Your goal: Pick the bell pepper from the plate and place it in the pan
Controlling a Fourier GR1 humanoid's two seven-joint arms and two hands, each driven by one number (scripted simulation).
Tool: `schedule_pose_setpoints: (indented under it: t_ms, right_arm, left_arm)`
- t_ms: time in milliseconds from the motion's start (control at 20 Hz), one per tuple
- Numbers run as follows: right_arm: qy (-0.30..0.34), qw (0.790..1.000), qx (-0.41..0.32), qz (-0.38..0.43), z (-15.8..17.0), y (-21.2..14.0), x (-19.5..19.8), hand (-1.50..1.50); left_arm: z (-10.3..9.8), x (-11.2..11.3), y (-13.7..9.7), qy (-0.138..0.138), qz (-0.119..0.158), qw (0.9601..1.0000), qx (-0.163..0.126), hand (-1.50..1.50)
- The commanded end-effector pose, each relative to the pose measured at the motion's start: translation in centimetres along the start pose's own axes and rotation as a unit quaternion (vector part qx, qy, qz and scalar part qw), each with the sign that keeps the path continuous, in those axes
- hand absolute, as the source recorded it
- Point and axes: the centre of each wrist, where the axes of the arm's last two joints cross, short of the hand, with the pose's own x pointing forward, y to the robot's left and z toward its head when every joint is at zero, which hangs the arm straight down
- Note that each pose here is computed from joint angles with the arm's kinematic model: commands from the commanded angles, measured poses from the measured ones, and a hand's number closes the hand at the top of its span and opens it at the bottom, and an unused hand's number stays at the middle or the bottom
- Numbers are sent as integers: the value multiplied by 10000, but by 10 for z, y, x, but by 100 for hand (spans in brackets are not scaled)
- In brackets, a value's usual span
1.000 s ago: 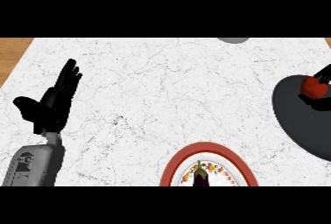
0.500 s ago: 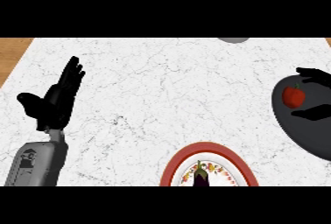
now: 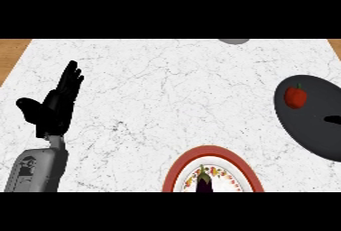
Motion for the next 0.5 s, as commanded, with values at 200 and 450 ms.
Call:
schedule_pose_setpoints:
  t_ms: [200,450]
  right_arm:
    - [-288,9910,344,-1260,68,-73,-6,-150]
    - [-392,9889,421,-1371,100,-112,6,-150]
  left_arm:
    - [4,2,16,54,-8,9999,162,0]
    - [7,-9,12,143,6,9996,230,0]
